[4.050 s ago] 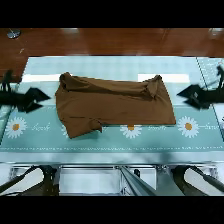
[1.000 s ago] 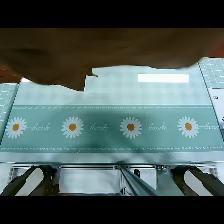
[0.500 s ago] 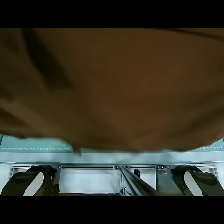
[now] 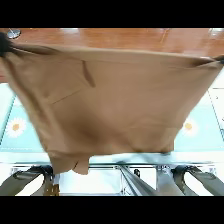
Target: Fold the shirts.
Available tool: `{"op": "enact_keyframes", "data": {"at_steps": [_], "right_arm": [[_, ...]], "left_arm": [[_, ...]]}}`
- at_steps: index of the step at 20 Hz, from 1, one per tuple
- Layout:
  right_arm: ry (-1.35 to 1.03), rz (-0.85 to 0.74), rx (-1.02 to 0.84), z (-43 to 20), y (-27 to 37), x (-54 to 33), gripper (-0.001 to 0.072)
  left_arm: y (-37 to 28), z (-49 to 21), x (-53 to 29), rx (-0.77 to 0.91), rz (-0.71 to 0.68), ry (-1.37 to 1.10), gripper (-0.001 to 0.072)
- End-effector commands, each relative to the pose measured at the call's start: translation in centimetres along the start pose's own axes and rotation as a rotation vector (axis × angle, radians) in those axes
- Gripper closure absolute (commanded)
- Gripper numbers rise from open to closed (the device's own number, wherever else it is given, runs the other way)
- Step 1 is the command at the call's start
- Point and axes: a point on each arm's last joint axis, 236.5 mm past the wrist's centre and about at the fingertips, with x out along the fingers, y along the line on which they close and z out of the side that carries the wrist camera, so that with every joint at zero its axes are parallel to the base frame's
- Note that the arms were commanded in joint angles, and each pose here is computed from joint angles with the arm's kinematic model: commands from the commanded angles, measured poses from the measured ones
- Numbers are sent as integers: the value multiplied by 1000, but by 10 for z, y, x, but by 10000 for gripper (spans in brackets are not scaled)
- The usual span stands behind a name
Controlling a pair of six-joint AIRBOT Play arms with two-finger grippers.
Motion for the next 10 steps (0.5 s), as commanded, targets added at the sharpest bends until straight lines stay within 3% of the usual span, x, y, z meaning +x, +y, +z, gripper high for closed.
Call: {"op": "enact_keyframes", "data": {"at_steps": [1,7,10], "right_arm": [[119,103,73,6,-5,119,684],[227,188,212,2,-14,258,685],[249,191,243,4,-17,291,685]], "left_arm": [[-25,-17,112,-73,-65,86,669],[-28,-50,238,-306,-78,237,669],[-41,-63,265,-468,-173,302,669]]}}
